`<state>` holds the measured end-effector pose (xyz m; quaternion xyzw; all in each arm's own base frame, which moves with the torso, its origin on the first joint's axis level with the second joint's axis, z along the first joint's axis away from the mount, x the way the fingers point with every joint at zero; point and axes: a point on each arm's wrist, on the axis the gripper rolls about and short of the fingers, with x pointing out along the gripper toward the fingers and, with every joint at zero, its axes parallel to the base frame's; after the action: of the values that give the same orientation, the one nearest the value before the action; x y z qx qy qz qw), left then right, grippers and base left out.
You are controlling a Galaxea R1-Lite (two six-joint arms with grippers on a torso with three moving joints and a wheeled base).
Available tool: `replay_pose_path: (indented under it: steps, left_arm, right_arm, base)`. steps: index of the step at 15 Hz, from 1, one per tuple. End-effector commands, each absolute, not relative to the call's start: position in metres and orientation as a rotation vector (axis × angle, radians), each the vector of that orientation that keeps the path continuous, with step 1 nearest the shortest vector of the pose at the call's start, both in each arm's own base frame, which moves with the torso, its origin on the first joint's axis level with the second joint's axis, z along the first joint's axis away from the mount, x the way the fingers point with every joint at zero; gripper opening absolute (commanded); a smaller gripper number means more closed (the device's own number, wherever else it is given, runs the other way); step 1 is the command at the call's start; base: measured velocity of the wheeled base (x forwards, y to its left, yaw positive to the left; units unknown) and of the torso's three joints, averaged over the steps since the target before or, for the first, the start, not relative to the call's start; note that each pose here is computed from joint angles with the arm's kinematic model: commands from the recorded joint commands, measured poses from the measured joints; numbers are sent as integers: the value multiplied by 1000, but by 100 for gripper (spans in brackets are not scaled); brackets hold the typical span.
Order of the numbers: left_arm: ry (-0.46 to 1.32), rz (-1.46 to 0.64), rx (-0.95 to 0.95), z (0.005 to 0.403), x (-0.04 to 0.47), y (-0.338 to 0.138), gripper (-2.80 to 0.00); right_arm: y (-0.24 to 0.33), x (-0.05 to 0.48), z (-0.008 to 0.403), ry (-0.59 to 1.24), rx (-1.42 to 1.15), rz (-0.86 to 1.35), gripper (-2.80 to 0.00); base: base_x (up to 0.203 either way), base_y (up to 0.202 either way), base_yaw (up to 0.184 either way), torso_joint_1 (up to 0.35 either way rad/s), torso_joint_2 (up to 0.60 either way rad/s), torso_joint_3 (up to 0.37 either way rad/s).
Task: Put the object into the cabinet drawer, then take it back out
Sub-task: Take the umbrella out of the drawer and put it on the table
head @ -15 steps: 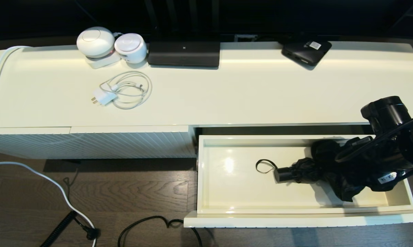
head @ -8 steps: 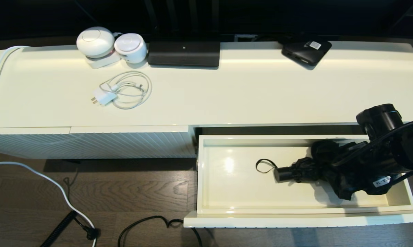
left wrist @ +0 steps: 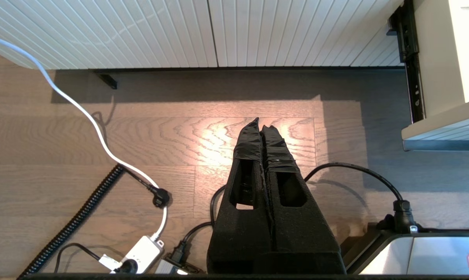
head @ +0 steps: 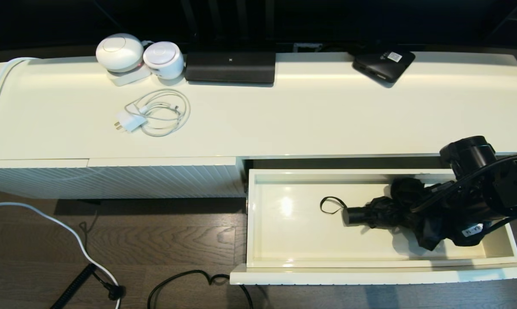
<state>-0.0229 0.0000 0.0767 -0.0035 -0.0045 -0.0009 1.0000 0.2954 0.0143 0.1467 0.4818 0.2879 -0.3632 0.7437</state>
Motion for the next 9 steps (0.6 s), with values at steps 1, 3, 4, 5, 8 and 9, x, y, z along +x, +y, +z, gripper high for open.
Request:
replay_pose_path:
  steps: [1,3,4,5,8,9]
  left_arm:
    - [-8,-2,-8,76,-23,0,-280]
    - [-8,-1,-8,76,-23,0,-280]
    - [-8,-1,-8,76,-23,0,-280]
    - [-9,-1,-8,77,-23,0,-280]
    - [-9,0,-8,77,-23,0,-280]
    - [-9,-1,-8,77,-23,0,-280]
  right_arm:
    - [15,296,147,629,1062,-800,-280]
    - [14,296,147,628,1063,-800,-280]
    - [14,296,146,629,1064,-803,-280]
    - [14,296,145,627,1066,-799,-280]
    - [14,295,147,622,1064,-794,-280]
    - [14,294,148,623,1062,-793,-280]
  base:
    - [0,0,0,0,0,0]
    - [0,0,0,0,0,0]
    - [0,0,0,0,0,0]
    - [0,0,0,0,0,0]
    - [0,0,0,0,0,0]
    - [0,0,0,0,0,0]
